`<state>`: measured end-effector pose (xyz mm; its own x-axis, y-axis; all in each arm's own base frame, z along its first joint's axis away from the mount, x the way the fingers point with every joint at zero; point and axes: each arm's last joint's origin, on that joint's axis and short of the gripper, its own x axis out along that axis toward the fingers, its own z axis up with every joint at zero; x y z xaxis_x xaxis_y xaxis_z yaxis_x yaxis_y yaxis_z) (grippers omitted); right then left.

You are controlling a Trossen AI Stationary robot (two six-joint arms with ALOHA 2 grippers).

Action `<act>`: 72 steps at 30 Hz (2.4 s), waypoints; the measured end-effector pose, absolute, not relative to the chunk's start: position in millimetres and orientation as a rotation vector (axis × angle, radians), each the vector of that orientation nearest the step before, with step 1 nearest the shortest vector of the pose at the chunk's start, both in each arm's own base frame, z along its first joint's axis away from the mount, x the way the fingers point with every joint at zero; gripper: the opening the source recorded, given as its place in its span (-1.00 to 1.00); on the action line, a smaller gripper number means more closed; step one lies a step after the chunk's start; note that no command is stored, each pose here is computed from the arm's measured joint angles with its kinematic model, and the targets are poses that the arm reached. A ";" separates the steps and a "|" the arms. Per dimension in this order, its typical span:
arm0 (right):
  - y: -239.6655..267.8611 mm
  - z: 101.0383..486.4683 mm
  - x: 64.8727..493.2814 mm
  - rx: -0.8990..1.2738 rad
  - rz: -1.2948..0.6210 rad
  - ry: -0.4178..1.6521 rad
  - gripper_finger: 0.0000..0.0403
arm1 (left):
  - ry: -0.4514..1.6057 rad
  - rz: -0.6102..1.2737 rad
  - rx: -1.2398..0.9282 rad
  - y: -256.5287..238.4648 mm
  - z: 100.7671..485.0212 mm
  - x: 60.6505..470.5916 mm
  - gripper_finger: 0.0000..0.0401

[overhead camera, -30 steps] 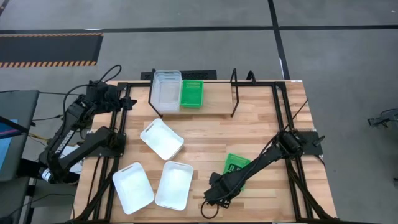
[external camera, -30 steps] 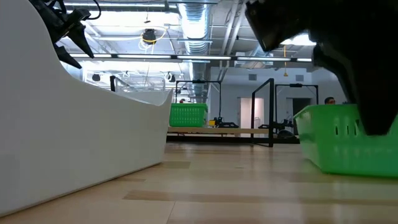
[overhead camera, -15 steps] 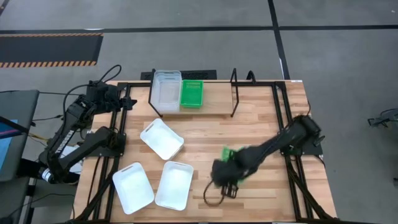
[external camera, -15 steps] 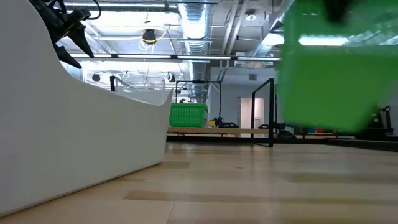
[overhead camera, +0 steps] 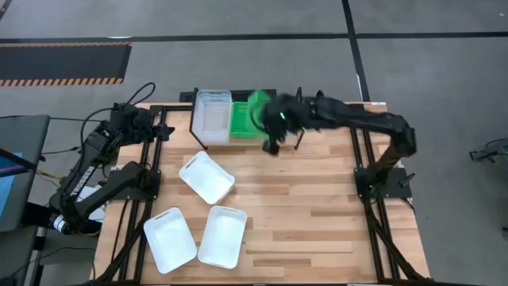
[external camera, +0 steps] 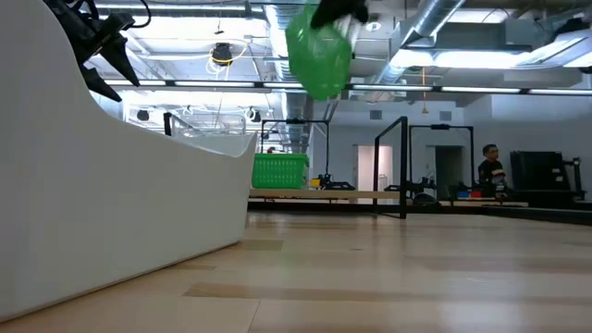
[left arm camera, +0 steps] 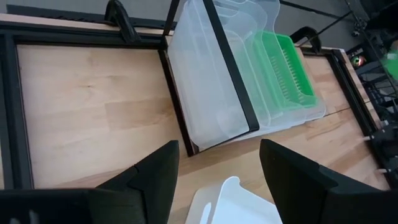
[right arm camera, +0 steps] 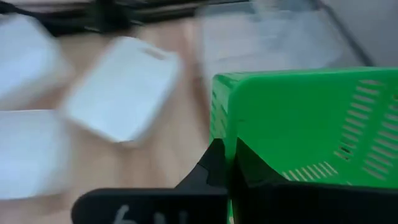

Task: Stack baskets on shelf by color
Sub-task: Stack the green bin on top of the green bins on the shelf, then put the top white bin on the shelf

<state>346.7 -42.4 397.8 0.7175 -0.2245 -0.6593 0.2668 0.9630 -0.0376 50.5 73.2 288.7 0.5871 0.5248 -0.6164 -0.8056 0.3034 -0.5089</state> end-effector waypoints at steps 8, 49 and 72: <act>-120.8 369.0 399.7 -0.107 -0.326 0.859 -0.99 | 0.369 0.934 -0.875 73.7 288.6 49.9 0.06; -145.6 303.4 450.8 -0.153 -0.251 1.092 -0.57 | 0.369 0.953 -0.869 74.0 288.5 49.4 0.06; -84.1 340.5 428.4 0.130 -0.042 1.100 -0.01 | 0.375 0.953 -0.873 73.6 288.0 49.3 0.06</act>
